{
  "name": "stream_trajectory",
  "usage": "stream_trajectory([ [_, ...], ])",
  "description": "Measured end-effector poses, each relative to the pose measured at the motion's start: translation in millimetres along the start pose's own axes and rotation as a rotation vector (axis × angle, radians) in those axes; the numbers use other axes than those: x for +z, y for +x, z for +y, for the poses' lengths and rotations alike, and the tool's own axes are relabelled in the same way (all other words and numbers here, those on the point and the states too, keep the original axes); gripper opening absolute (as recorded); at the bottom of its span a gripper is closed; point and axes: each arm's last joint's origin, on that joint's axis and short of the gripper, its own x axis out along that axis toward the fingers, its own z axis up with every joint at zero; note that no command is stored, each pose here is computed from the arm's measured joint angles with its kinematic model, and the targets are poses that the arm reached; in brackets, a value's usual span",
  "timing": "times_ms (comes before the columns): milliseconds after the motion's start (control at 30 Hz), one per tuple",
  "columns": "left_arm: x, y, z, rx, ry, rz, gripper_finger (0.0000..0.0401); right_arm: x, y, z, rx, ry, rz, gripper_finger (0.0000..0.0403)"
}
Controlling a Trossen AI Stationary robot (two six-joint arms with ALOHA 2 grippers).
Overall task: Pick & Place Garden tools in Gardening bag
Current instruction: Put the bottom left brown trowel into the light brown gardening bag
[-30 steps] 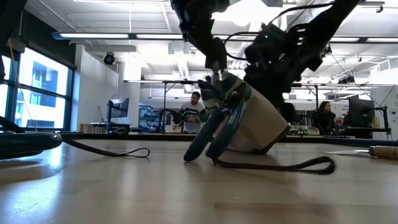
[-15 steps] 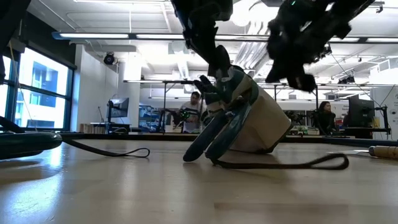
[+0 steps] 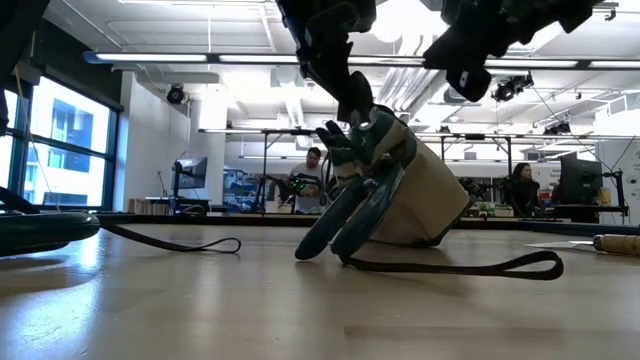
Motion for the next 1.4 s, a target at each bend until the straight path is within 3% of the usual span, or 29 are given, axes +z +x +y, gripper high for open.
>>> stream_trajectory([
  [333, 0.6, 0.0, -0.1, -0.003, -0.002, -0.006, 0.0, -17.8, 26.4, 17.5, 0.085, -0.38, 0.11, 0.0167],
  [500, 0.7, 0.0, -0.1, -0.005, -0.002, -0.007, 0.0, -27.9, 38.4, 27.7, 0.009, -0.656, 0.123, 0.0172],
  [633, 0.7, 0.0, -0.1, -0.005, -0.002, -0.007, 0.0, -32.8, 45.2, 33.5, -0.154, -0.784, 0.111, 0.0161],
  [733, 0.7, 0.0, -0.1, -0.005, -0.002, -0.007, 0.0, -35.8, 48.3, 35.3, -0.205, -0.811, 0.118, 0.0153],
  [1400, 2.4, -0.4, -0.8, -0.025, -0.005, -0.025, 0.0, -47.3, 68.2, 30.5, -0.21, -0.825, 0.191, 0.015],
])
